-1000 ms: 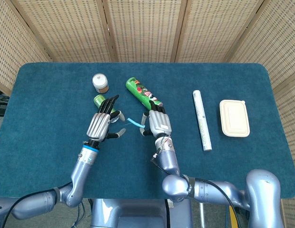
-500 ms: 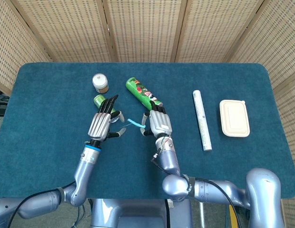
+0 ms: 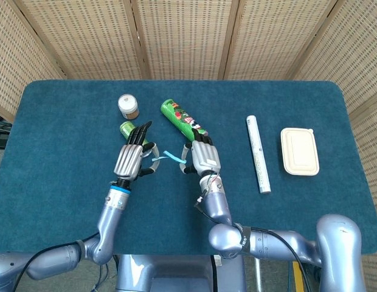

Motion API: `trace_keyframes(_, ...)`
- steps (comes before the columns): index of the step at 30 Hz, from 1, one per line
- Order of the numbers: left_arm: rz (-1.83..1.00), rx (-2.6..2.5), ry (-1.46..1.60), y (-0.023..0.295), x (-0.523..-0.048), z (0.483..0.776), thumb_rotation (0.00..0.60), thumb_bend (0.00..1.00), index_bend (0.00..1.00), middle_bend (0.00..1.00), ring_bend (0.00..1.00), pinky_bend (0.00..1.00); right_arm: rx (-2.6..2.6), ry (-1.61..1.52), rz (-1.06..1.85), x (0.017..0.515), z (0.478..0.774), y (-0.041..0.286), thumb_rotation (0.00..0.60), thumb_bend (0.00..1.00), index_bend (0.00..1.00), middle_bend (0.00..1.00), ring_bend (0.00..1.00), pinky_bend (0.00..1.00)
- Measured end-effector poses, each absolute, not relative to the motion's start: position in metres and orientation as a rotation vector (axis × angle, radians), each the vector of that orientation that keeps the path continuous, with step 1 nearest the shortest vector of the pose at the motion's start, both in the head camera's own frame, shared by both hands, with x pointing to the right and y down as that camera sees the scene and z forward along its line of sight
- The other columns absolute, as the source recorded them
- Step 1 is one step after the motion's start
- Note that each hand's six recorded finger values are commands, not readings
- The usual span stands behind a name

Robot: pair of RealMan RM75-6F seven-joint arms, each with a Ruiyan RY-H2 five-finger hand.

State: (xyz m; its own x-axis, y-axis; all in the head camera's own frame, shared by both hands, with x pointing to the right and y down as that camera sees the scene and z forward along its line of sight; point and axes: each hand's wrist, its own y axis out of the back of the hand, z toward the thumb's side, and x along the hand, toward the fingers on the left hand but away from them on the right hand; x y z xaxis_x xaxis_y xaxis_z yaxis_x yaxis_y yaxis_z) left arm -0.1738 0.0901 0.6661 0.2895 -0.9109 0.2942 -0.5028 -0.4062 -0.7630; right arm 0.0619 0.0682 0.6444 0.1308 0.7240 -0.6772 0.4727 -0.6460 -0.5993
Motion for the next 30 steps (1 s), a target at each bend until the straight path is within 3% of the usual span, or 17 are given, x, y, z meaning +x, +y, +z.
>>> trace_keyframes(5,-0.995,-2.024,1.264,0.091,-0.173,0.668,0.6,0.43,0.6,0.0,0.0,0.0,-2.169,-1.178,1.526,0.063,0.644,0.068,0.6,0.48,0.63,0.0,0.0,0.0)
trace_keyframes(19,-1.003,-2.01,1.311,0.09,-0.173,0.669,0.6,0.54,0.81,0.0,0.0,0.0,-2.158,-1.174,1.521,0.067,0.644,0.066,0.6,0.49,0.63,0.0,0.0,0.0)
trace_keyframes(30,-1.077,-1.945,1.351,0.079,-0.222,0.669,0.6,0.55,0.82,0.0,0.0,0.0,-2.098,-1.162,1.589,0.087,0.664,0.064,0.6,0.49,0.63,0.0,0.0,0.0)
